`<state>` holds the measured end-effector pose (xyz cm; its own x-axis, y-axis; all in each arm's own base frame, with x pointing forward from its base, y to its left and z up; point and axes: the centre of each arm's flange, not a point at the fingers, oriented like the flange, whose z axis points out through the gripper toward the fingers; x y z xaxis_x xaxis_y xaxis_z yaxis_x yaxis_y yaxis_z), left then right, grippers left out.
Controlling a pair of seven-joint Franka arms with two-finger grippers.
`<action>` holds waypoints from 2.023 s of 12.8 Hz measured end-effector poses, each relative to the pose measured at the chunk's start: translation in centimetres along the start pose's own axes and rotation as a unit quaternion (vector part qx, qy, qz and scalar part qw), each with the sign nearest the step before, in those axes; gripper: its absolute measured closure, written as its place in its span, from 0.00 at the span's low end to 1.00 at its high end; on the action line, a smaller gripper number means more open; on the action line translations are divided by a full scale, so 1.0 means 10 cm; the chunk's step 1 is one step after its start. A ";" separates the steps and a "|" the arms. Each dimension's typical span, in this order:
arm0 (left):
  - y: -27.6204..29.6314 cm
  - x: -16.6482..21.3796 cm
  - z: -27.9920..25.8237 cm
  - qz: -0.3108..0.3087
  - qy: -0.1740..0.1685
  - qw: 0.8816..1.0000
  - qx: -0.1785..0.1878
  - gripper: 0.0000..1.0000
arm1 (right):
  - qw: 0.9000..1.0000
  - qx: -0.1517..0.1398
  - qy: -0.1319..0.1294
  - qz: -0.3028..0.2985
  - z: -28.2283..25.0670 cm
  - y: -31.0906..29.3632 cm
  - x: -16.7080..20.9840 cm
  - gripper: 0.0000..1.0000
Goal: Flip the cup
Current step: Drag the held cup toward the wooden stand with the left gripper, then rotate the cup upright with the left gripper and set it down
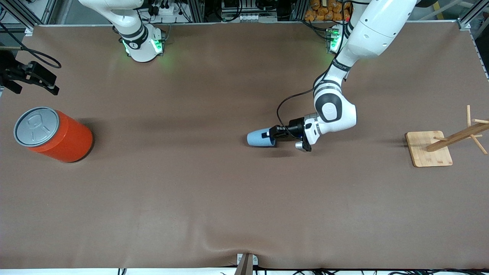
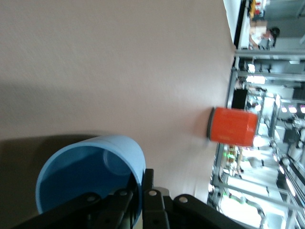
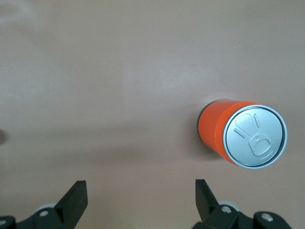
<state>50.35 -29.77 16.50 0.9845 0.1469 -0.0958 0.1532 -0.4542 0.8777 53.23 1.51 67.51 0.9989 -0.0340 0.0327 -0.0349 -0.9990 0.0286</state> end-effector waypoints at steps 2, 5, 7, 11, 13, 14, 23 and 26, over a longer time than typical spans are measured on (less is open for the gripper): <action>0.08 0.13 -0.10 -0.012 0.030 0.999 0.020 0.94 | 1.000 0.000 0.000 0.000 0.00 0.00 0.00 0.00; 0.14 0.37 -0.32 -0.013 0.041 0.997 0.056 0.94 | 1.000 0.000 -0.003 0.000 0.01 0.00 0.00 0.00; 0.17 0.59 -0.55 -0.013 0.039 0.995 0.087 0.94 | 1.000 0.000 -0.003 -0.001 0.01 -0.01 0.00 0.00; 0.27 0.93 -1.06 0.022 0.033 0.982 0.183 0.94 | 1.000 0.000 -0.005 -0.003 0.02 -0.03 0.00 0.00; 0.32 1.01 -1.23 0.045 0.032 0.972 0.228 0.94 | 1.000 0.000 -0.006 -0.003 0.03 -0.03 0.01 0.00; 0.33 1.05 -1.32 0.055 0.032 0.966 0.249 0.94 | 1.000 0.000 -0.006 -0.004 0.04 -0.04 0.01 0.00; 0.69 0.81 -1.86 0.061 0.017 0.864 0.499 0.94 | 1.000 0.000 -0.009 -0.006 0.05 -0.07 0.01 0.00; 0.62 0.73 -1.87 0.052 0.013 0.859 0.509 0.94 | 1.000 0.000 -0.010 -0.006 0.06 -0.07 0.02 0.00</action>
<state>56.94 -15.10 30.04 0.9972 0.0723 -0.0205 0.0726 -0.9973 0.0142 53.47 2.14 66.93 0.9997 -0.0223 0.0131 -0.0227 -0.9993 0.0293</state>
